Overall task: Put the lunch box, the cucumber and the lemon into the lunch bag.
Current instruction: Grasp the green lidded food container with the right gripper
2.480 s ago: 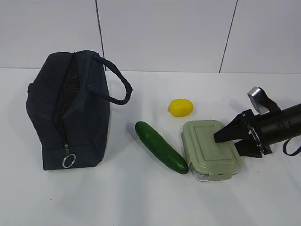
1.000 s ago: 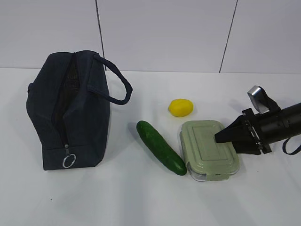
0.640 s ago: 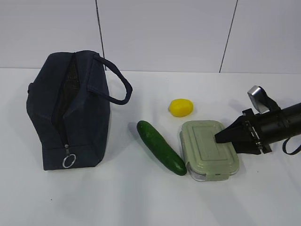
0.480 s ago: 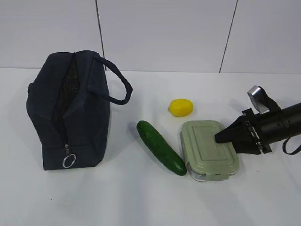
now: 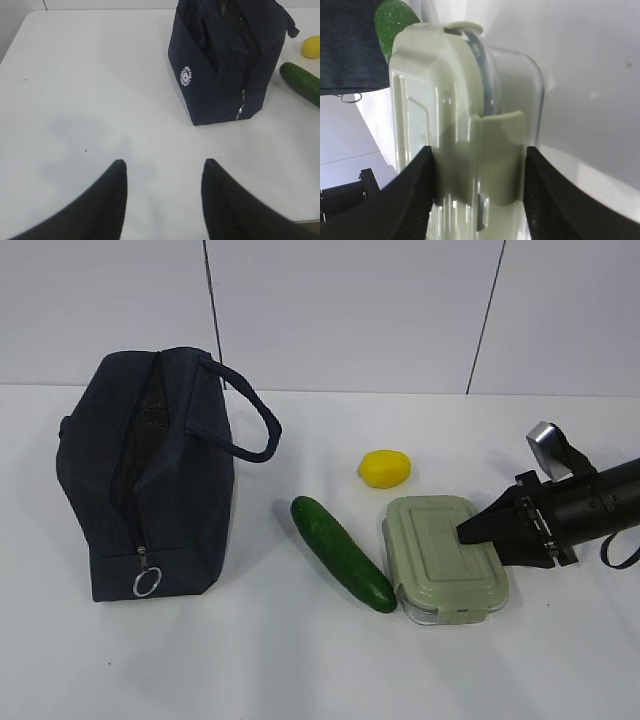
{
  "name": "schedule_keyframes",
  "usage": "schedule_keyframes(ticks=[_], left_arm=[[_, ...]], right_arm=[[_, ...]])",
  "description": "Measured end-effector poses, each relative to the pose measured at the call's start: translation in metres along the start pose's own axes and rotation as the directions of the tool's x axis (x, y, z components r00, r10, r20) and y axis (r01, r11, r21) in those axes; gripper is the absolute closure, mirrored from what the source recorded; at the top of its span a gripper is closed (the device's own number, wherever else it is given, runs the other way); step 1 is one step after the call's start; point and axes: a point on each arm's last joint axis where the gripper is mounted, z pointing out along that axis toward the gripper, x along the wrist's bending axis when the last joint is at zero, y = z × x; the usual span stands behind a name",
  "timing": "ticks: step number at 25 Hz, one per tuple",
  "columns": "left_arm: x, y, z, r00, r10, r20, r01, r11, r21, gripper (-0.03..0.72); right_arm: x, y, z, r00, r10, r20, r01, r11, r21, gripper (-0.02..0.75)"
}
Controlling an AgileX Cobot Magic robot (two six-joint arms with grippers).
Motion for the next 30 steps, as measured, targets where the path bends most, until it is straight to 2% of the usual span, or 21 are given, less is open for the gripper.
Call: schedule_keyframes(ticks=[30], left_arm=[[0.0, 0.0, 0.0, 1.0, 0.0, 0.0, 0.0, 1.0, 0.0, 0.348]], right_arm=[[0.0002, 0.0005, -0.0001, 1.0, 0.02, -0.002, -0.02, 1.0, -0.003, 0.36]])
